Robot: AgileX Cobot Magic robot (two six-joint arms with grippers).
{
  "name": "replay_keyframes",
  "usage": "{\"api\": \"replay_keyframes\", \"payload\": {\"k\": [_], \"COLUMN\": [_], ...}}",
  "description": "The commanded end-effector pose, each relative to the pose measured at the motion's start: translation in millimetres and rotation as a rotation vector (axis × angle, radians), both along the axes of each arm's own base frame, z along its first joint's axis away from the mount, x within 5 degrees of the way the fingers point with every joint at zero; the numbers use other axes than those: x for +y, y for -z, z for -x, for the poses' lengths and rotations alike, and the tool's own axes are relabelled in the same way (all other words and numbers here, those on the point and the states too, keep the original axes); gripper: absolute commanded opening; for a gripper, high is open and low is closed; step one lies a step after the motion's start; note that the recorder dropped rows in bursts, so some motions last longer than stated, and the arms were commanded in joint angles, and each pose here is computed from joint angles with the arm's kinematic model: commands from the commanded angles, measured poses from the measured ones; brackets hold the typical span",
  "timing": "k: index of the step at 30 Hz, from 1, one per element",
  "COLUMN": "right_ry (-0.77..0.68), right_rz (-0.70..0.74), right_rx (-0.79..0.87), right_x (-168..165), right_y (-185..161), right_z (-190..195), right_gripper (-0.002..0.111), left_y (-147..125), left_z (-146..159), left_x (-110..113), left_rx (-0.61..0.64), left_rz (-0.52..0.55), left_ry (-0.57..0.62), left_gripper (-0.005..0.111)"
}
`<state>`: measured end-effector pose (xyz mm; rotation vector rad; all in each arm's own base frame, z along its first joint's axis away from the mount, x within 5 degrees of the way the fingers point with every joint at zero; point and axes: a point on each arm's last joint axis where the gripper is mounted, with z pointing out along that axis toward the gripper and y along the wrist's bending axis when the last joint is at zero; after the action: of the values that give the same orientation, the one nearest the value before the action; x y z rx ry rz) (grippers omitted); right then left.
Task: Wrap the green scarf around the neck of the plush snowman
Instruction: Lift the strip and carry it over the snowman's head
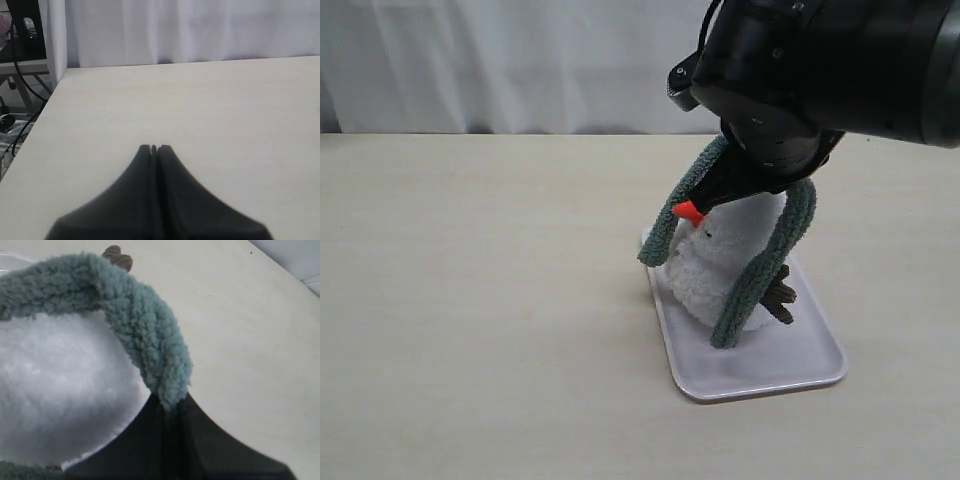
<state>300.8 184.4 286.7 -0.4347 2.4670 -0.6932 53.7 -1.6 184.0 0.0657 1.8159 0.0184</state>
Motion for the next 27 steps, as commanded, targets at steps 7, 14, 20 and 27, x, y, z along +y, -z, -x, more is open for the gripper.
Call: {"api": "replay_keyframes", "payload": {"k": [7,14,20,27], "right_ry": [-0.019,-0.141,-0.176,-0.098], "right_rz": [-0.132,-0.424,-0.527,-0.427], "right_rx": [-0.048,-0.021,-0.037,-0.127], "right_x": [3,20,26,16], "right_y": [-8,-49,-56,-30], "right_z": [-1,11,14,6], "right_gripper": [0.004,0.004,0.004,0.004], "left_y": [0,0,0,0], "left_z": [0,0,0,0], "left_x": [0,0,0,0], "left_rx": [-0.01,-0.01,-0.01,-0.01], "left_rz": [0.012,0.01,0.01,0.01], "left_ry": [-0.006,-0.006,-0.006,-0.006], "left_gripper": [0.0,0.0,0.0,0.0]}}
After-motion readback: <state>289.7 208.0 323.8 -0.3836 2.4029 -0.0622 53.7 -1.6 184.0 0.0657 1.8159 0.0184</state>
